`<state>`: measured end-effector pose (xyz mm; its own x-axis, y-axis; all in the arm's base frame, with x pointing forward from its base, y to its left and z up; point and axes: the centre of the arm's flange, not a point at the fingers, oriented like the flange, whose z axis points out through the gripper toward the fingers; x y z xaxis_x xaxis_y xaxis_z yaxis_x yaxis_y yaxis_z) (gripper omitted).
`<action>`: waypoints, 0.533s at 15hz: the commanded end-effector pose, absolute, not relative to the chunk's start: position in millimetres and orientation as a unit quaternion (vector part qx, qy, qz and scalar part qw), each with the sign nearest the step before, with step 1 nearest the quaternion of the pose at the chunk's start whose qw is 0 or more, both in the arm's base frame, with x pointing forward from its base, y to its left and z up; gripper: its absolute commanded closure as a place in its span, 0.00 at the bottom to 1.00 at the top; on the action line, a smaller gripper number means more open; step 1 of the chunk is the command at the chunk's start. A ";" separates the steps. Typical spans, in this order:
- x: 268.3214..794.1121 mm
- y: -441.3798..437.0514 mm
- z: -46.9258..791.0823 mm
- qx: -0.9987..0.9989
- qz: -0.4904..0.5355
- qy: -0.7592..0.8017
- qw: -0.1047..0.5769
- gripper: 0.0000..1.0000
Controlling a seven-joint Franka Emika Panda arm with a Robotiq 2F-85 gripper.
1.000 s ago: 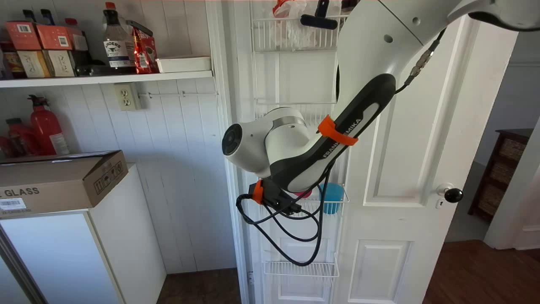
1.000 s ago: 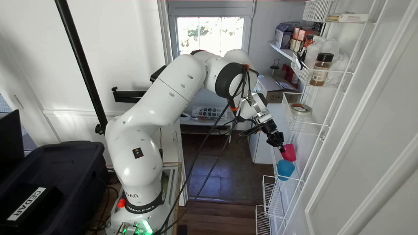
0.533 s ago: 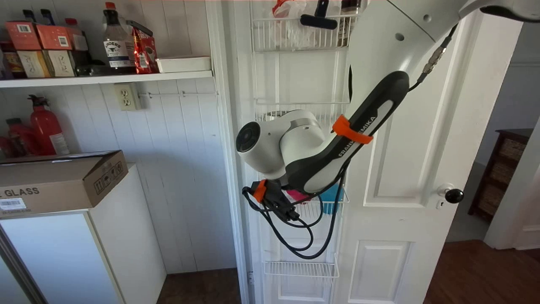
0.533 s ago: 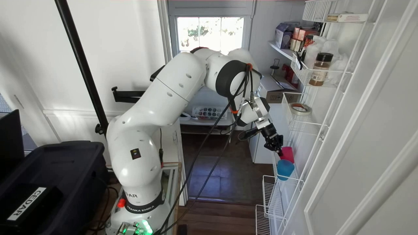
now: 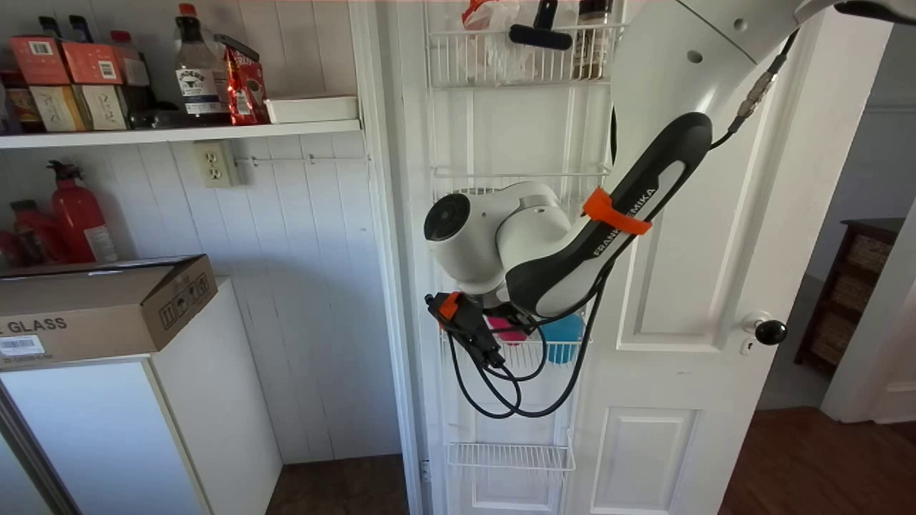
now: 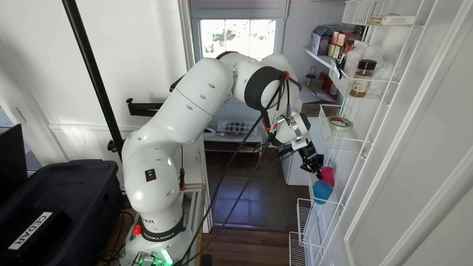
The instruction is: Place the pink cup upright
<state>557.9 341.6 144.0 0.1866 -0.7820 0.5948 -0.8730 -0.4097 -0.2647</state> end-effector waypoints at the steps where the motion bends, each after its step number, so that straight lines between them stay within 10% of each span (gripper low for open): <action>1: 558.1 339.8 144.8 0.767 0.339 -0.541 0.065 0.96; 8: 562.7 333.3 148.9 0.729 0.326 -0.600 0.036 0.99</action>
